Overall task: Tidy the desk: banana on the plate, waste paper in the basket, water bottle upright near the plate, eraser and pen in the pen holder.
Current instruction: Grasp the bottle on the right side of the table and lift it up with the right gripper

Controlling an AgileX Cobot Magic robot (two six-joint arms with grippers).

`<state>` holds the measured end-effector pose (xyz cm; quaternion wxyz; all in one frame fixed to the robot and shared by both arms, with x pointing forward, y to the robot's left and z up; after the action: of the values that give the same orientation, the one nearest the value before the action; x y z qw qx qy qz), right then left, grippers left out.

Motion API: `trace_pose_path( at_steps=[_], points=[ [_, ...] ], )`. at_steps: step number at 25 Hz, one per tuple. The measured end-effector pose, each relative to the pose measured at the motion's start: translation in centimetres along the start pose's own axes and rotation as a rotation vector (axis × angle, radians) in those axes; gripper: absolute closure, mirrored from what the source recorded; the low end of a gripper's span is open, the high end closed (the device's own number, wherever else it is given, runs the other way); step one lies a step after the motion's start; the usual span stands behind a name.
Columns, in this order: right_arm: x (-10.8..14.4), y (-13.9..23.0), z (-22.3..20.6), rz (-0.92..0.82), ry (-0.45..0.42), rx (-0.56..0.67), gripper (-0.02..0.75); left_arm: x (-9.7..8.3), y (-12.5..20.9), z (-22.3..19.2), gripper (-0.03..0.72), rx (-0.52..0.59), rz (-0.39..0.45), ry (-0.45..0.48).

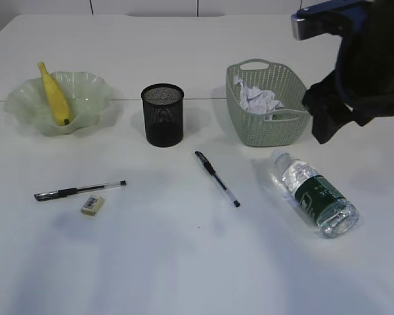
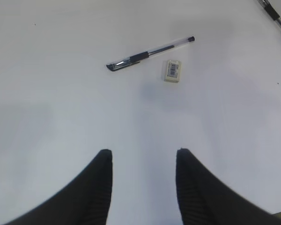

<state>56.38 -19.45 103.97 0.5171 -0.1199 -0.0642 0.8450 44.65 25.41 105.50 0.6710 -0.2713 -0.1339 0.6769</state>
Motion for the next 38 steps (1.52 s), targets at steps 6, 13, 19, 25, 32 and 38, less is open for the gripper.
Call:
trace_pose_path(
  at_steps=[6,13,19,25,32,38],
  points=[
    [0.2,-2.4,-5.3,0.046,-0.01,0.106,0.169,0.0,0.0,0.0,0.369,0.001,0.0,0.0],
    [-0.3,-3.4,-10.4,0.069,-0.04,0.203,0.162,0.0,0.0,0.0,0.369,0.001,0.0,0.0],
    [-2.6,-3.8,-12.1,0.019,-0.058,0.213,0.162,0.0,-0.1,0.0,0.369,-0.008,0.0,0.001],
    [-2.8,-4.1,-13.5,0.031,-0.08,0.228,0.144,0.0,-0.4,0.0,0.369,-0.025,0.0,0.003],
    [-2.6,-4.2,-14.9,0.032,-0.092,0.244,0.141,-0.1,-0.4,0.0,0.369,-0.029,0.0,0.004],
    [-2.9,-5.1,-14.6,0.032,-0.082,0.2,0.14,-0.1,-0.4,0.0,0.369,-0.031,0.0,0.004]
  ],
)
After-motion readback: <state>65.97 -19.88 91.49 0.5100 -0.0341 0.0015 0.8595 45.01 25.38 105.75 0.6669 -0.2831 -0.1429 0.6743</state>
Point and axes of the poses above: a point on each arm's last joint axis where the gripper is mounted, z pointing back along that axis away from the gripper, x along the wrist's bending axis when the last joint is at zero, y = z × x, the point moved 5 cm from there along -z, pointing out along that axis toward the gripper, and after that the axes turned 5 degrees about z, right-handed, at the moved point
